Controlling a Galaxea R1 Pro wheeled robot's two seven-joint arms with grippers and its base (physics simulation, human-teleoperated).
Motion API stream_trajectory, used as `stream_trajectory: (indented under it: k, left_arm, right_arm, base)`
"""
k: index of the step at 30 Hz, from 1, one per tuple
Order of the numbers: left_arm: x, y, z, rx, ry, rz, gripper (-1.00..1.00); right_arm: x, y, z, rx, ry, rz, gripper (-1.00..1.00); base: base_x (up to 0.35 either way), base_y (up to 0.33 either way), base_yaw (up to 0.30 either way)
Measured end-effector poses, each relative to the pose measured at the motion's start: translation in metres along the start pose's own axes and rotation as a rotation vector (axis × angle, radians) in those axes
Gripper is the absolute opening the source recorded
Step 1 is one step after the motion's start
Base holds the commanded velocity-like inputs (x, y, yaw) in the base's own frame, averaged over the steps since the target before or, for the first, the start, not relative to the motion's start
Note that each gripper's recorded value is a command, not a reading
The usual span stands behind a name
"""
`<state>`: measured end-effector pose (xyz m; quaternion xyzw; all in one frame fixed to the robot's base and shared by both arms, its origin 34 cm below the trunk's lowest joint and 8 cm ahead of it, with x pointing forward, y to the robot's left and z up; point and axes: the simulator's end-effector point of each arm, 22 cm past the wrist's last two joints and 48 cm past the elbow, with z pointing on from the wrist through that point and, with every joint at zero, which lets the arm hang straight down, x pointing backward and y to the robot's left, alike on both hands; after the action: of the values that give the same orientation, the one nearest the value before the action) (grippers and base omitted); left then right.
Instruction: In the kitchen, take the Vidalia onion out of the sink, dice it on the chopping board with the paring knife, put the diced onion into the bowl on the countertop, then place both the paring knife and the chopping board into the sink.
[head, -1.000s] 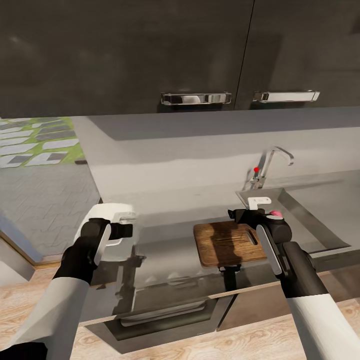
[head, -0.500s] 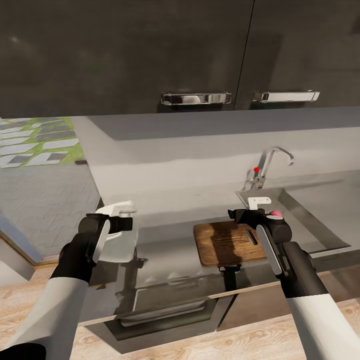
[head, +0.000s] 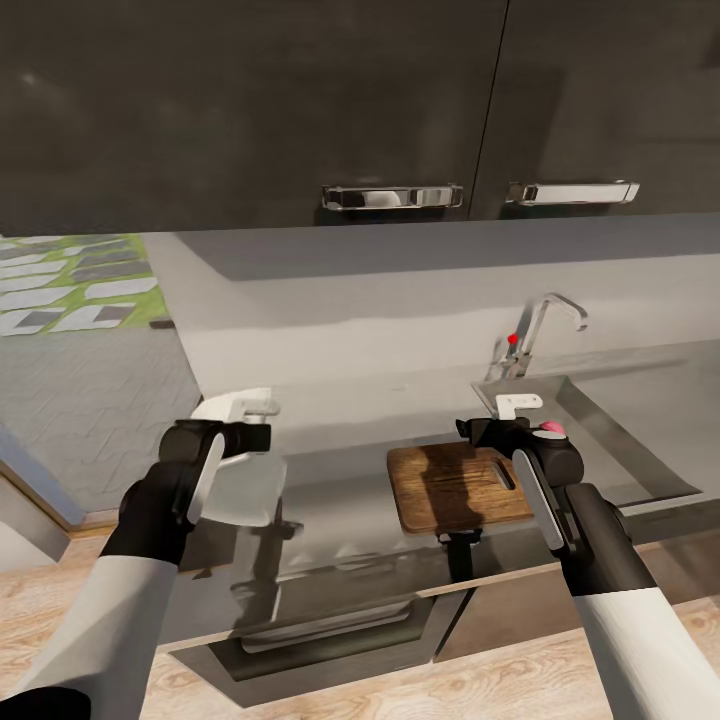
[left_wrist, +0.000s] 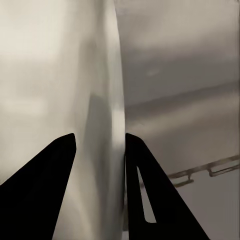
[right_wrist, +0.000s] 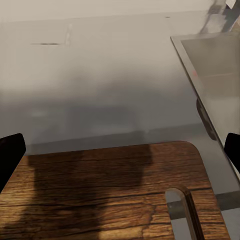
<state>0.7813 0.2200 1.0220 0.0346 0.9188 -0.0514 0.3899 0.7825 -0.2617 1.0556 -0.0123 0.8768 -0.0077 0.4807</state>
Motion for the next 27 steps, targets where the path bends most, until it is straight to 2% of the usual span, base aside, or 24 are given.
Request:
stream_trajectory:
  k: [6,21,27]
  left_arm:
    - [-0.0033,-0.0018,-0.0016,0.002,-0.009,0.006,-1.00]
    - [-0.0032,-0.0022,-0.0014,0.002,-0.009,0.007,-1.00]
    - [-0.0033,-0.0025,-0.0019,0.003,-0.010,0.007,-1.00]
  right_arm:
    - [0.0000,0.0000,0.0002,0.000,0.000,0.000,1.00]
    - [0.0002,-0.0001,0.0006,0.000,0.001,0.000,1.00]
    - [0.0001,-0.0005,0.0001,0.001,0.001,0.001,1.00]
  base:
    - [-0.065,0.000,0.000]
    - [-0.289,0.000,0.000]
    - [-0.125,0.000,0.000]
